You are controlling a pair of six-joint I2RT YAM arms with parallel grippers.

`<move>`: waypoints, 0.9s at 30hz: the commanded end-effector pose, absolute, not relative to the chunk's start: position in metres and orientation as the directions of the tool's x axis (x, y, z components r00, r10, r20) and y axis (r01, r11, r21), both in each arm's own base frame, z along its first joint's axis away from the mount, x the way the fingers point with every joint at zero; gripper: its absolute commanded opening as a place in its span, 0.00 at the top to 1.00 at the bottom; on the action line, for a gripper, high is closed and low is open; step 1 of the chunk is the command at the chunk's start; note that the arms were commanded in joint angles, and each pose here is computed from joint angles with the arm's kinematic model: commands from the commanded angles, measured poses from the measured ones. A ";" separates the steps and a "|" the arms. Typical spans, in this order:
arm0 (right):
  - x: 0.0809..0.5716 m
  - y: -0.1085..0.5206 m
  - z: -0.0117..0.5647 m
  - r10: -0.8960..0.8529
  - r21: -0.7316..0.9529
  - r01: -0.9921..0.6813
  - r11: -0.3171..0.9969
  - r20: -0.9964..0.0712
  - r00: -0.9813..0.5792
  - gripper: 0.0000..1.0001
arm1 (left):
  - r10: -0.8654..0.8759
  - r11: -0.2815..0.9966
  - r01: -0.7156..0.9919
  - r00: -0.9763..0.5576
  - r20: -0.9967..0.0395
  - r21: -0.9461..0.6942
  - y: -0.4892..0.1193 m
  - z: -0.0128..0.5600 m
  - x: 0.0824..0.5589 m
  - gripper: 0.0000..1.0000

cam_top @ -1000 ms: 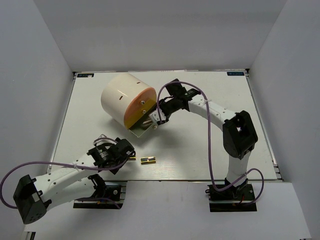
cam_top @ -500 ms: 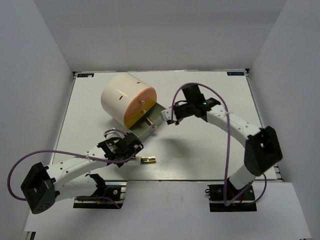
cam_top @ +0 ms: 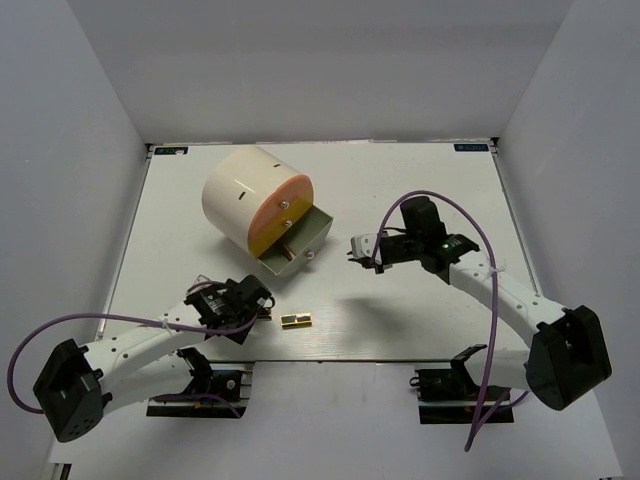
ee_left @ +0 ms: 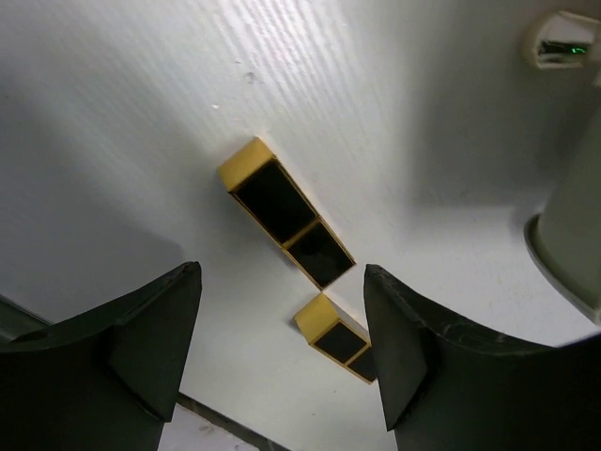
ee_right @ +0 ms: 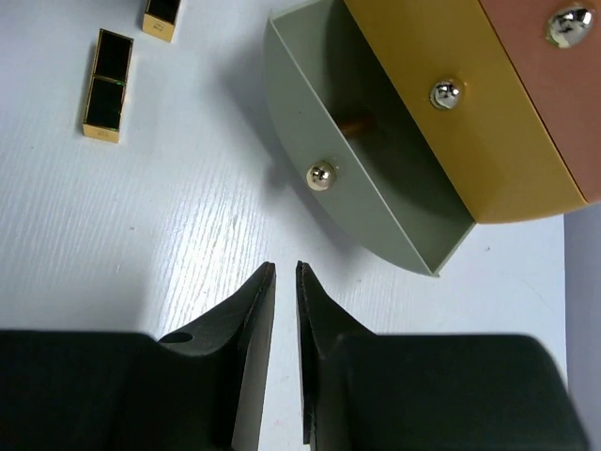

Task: Organize the makeup

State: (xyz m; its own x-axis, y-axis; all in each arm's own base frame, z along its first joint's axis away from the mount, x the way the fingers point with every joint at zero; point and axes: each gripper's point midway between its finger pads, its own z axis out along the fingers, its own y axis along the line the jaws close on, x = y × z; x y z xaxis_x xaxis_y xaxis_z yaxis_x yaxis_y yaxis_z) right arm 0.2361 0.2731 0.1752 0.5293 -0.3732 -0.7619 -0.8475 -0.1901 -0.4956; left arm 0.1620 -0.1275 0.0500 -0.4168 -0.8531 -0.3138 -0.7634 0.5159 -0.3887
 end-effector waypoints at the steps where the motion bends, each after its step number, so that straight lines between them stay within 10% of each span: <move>1: 0.236 0.270 0.190 -0.339 -0.510 -0.849 -0.139 -0.781 0.525 0.79 | -0.911 0.399 -0.822 -0.307 -0.275 -0.406 -0.119 0.042 0.161 0.20; 27: 0.224 0.253 0.178 -0.343 -0.475 -0.875 -0.096 -0.809 0.477 0.79 | -0.945 0.297 -0.913 -0.240 -0.221 -0.278 -0.121 0.020 0.173 0.26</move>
